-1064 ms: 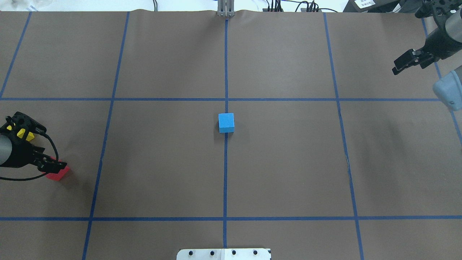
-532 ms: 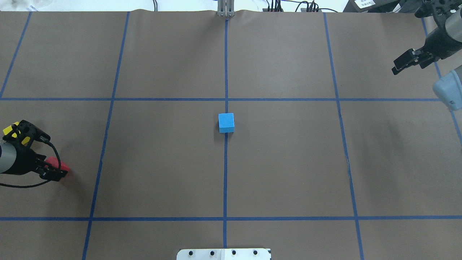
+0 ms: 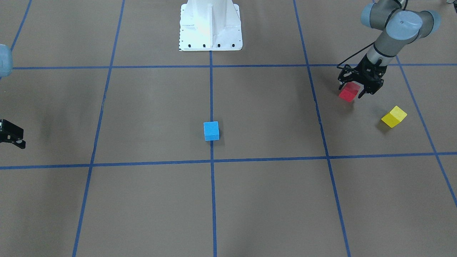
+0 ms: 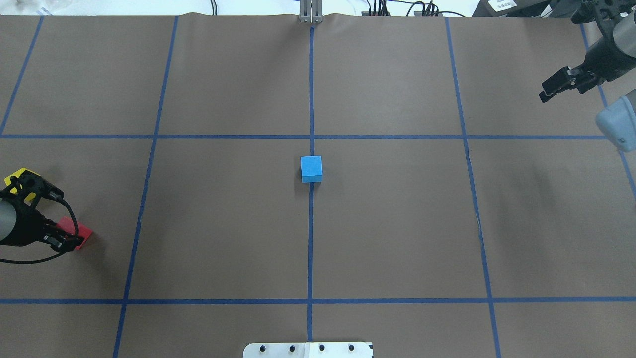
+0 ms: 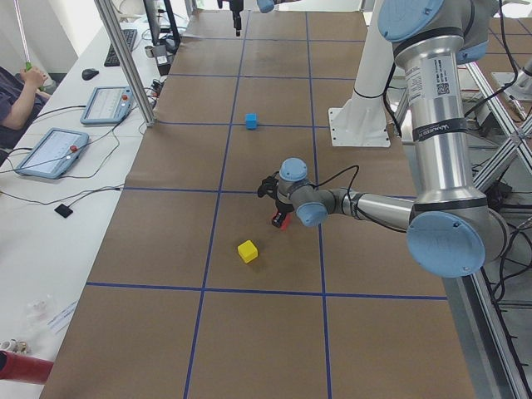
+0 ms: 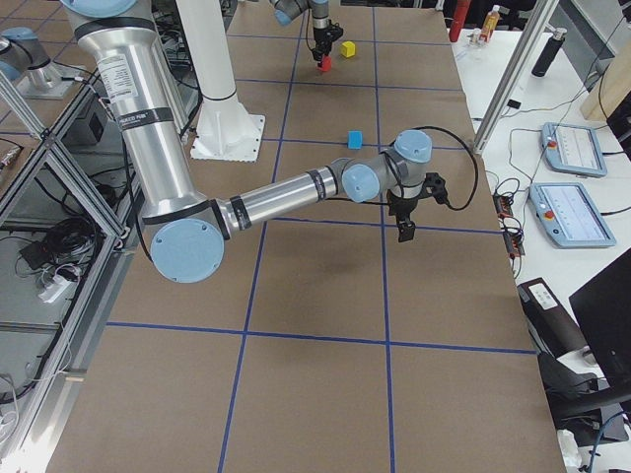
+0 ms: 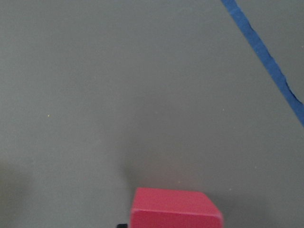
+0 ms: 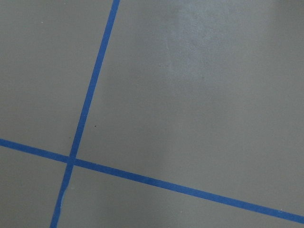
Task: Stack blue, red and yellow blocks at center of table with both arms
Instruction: 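Lower the left gripper onto the red cube and grasp it while the right arm withdraws, then carry the red cube with the left gripper above the blue cube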
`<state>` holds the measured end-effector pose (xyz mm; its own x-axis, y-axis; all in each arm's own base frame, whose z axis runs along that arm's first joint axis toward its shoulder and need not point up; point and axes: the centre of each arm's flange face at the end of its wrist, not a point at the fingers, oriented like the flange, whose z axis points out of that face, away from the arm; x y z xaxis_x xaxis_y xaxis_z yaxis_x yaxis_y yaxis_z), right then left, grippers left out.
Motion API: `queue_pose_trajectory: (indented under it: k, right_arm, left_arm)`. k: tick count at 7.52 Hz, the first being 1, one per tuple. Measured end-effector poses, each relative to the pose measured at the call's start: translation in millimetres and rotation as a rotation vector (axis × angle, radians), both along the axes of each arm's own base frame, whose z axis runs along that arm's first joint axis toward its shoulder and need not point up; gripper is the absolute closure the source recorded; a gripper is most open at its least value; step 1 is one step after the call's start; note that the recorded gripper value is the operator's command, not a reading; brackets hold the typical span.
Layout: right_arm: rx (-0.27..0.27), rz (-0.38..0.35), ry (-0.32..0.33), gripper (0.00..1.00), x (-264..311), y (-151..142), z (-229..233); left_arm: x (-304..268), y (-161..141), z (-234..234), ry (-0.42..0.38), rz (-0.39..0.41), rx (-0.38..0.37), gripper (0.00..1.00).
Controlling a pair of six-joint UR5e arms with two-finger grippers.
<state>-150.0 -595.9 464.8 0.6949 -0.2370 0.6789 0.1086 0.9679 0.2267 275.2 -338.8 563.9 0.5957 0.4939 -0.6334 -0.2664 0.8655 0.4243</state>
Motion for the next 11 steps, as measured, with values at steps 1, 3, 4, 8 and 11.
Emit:
queue_pose_trajectory:
  k: [1,3,4,8,11]
  right_arm:
    - [-0.001,0.002,0.0,0.0,1,0,0]
    - [-0.011,0.007,-0.022,0.0,15,1,5]
    - [-0.008,0.004,-0.028,0.0,31,3,14]
    - [-0.033,0.041,-0.012,0.0,130,39,92]
    - [-0.07,0.061,-0.034,0.0,182,83,144]
  left_arm:
    - [-2,3,-12,0.02,-0.009,-0.039,1.0]
    - [1,5,-76,0.027,-0.021,-0.12,1.0]
    - [13,-4,-123,0.017,-0.031,-0.156,1.0]
    - [120,-83,-340,-0.026,-0.143,-0.327,1.0]
    - [199,-128,-415,-0.044,-0.195,-0.41,1.0]
